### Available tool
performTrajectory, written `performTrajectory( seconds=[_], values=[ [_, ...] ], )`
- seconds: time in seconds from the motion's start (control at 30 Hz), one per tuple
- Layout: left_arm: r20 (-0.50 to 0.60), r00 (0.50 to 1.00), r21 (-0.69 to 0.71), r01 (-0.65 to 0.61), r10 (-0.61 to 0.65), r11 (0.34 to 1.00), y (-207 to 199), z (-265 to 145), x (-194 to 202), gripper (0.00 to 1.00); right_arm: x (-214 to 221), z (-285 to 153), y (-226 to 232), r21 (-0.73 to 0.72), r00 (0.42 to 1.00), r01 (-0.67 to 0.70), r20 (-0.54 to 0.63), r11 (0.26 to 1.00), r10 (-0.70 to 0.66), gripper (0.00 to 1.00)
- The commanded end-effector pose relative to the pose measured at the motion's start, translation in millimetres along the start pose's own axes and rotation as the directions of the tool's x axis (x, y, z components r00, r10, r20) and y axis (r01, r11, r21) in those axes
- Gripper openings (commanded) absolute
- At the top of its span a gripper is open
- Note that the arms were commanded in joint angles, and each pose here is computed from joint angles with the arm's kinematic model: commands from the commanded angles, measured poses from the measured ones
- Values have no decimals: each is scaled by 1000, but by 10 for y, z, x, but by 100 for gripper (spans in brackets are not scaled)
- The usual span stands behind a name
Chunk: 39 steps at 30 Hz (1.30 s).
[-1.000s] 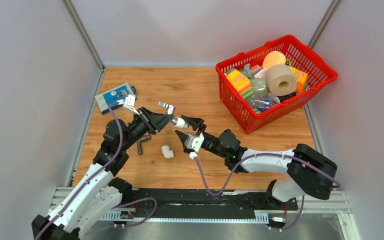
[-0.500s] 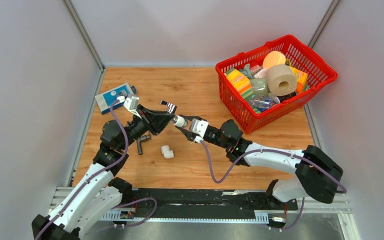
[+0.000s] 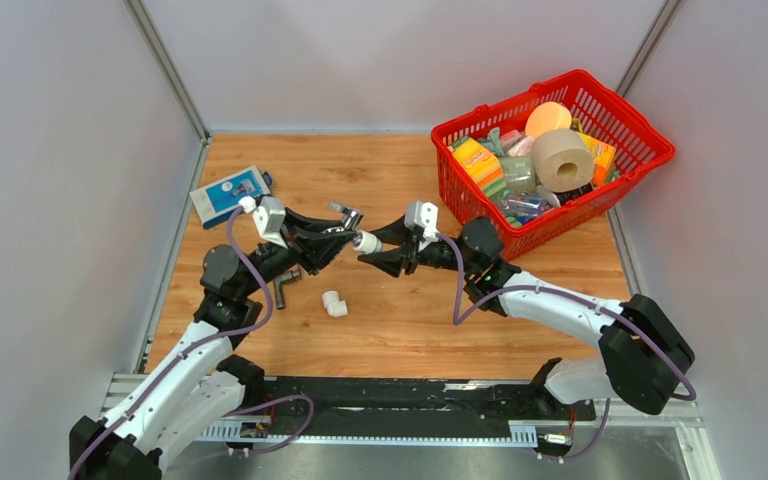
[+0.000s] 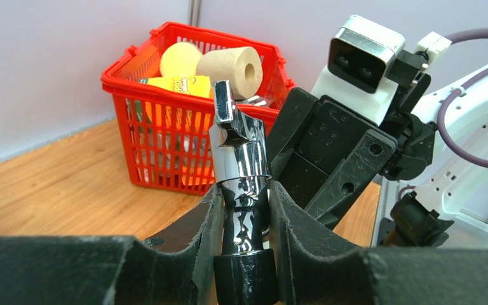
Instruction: Install the water faucets
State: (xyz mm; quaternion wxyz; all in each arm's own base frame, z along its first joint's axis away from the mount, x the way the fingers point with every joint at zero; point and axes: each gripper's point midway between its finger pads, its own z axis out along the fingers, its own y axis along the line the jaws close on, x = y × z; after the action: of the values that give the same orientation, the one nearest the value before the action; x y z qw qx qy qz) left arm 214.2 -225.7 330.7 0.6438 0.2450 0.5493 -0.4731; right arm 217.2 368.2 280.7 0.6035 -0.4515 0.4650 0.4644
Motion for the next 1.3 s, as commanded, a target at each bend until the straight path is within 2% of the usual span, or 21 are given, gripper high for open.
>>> performTrajectory(
  seconds=[0.0,0.13,0.23,0.33,0.37,0.43,0.47,0.57,0.63,0.7,0.83,1.0,1.13,1.27],
  values=[
    [115,969,25,-225,220,974,-136,-22,-410,0,-389,73,29,-12,988,-133,72,991,133,33],
    [171,975,-195,-107,141,975,155,-195,-478,0,-459,41,-76,52,995,-67,73,996,64,60],
    [152,985,-328,-26,80,944,364,-289,-445,0,-561,-48,-135,98,995,62,77,993,-70,73],
    [73,997,-457,68,-39,887,573,-365,-263,0,-605,-149,-198,148,974,203,74,968,-216,80],
    [79,995,-464,83,-52,882,560,-362,-319,0,-623,-169,-199,150,966,235,68,960,-248,83],
    [109,988,-478,150,-112,865,572,-381,-291,0,-668,-202,-193,151,950,295,62,944,-306,85],
    [173,972,-474,222,-158,852,551,-394,-357,0,-672,-217,-198,155,943,317,59,936,-329,86],
    [247,931,-489,359,-268,795,589,-433,-316,0,-680,-249,-169,154,910,398,63,905,-411,87],
    [276,906,-517,422,-321,745,644,-443,-305,0,-649,-248,-142,156,881,458,53,875,-470,87],
    [297,883,-499,468,-364,729,624,-401,-333,0,-665,-245,-123,175,839,527,50,832,-542,87],
    [329,846,-457,531,-420,714,577,-334,-395,0,-638,-177,-65,193,787,600,35,777,-616,87],
    [357,832,-437,550,-424,712,566,-314,-482,0,-511,-68,-63,206,719,686,-42,698,-694,87],
    [368,819,-417,568,-439,710,552,-283,-516,0,-529,-59,-41,243,693,705,-32,667,-721,86],
    [399,765,-347,637,-506,689,473,-255,-538,0,-556,-25,-13,266,664,726,-31,634,-747,86]
  ],
)
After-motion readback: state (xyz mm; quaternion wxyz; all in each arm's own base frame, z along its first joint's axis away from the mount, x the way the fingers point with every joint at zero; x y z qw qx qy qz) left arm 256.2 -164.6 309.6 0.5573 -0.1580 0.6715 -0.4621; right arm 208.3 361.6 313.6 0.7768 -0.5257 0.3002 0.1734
